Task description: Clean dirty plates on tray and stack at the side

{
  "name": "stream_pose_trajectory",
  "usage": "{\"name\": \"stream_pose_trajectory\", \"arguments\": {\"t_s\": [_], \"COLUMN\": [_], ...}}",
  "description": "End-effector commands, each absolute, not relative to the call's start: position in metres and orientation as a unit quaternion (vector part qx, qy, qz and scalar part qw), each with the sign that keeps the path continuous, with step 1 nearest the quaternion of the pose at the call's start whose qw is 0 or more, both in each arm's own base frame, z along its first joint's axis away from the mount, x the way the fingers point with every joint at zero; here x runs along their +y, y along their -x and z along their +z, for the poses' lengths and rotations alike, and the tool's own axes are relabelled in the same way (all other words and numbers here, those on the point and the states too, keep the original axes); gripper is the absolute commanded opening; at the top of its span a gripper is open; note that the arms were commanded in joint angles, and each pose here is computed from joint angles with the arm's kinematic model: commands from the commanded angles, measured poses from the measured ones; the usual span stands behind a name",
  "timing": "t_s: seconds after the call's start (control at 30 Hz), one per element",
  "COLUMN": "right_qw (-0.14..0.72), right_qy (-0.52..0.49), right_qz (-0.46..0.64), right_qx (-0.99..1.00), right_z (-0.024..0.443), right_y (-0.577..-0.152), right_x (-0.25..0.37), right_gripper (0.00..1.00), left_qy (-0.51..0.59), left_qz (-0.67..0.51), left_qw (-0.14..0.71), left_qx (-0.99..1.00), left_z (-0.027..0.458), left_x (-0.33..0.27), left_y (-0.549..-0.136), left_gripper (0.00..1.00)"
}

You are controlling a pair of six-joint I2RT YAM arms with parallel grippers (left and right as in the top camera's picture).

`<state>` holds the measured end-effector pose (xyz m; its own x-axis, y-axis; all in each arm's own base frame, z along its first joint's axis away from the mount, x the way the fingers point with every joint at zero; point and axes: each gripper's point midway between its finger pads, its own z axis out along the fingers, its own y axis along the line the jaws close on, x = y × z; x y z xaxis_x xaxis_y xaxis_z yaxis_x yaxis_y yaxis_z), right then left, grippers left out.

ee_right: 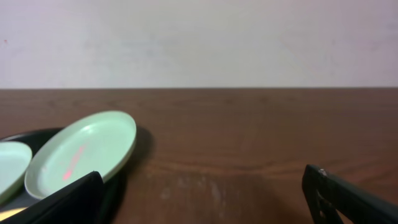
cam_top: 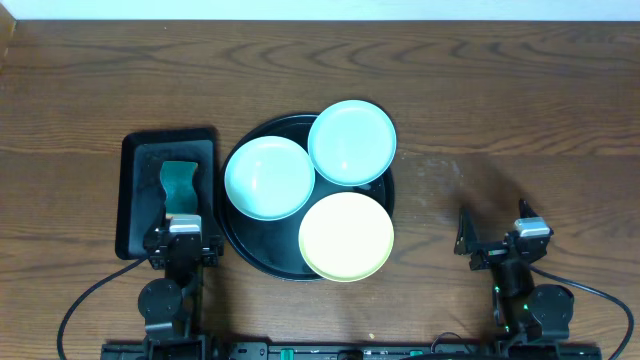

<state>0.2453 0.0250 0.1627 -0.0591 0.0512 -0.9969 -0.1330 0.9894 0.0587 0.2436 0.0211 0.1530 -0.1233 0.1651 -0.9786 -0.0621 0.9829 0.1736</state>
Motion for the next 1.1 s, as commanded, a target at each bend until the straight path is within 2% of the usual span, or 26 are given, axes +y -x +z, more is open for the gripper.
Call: {"name": "stream_pose_trajectory", "arguments": {"t_s": [0.0, 0.37, 0.63, 0.87, 1.07], "right_qw": [0.701, 0.727, 0.742, 0.736, 0.697], "right_qy": [0.039, 0.056, 0.064, 0.074, 0.091], "right_qz": [0.086, 0.099, 0.103, 0.113, 0.136], "right_qx": [0.707, 0.677, 0.659, 0.663, 0.698], "right_z": [0.174, 0.195, 0.217, 0.237, 0.252], "right_y": [-0.244, -0.242, -0.237, -0.236, -0.253], "right_x": [0.033, 0.039, 0.042, 0.047, 0.057], "right_gripper": [0.99, 0.99, 0.99, 0.99, 0.99], "left_qy": [-0.042, -0.042, -0.017, -0.021, -0.01], "left_qz": [0.087, 0.085, 0.057, 0.01, -0.004], "left_qw": [0.654, 0.639, 0.628, 0.578, 0.497], "left_qx": [0.751, 0.763, 0.776, 0.816, 0.868], "left_z": [0.148, 0.161, 0.19, 0.207, 0.228], "left_x": [0.02, 0.02, 0.019, 0.008, 0.008], "left_y": [-0.243, -0.246, -0.254, -0.264, -0.269], "left_gripper": [0.74, 0.74, 0.74, 0.74, 0.74]}}
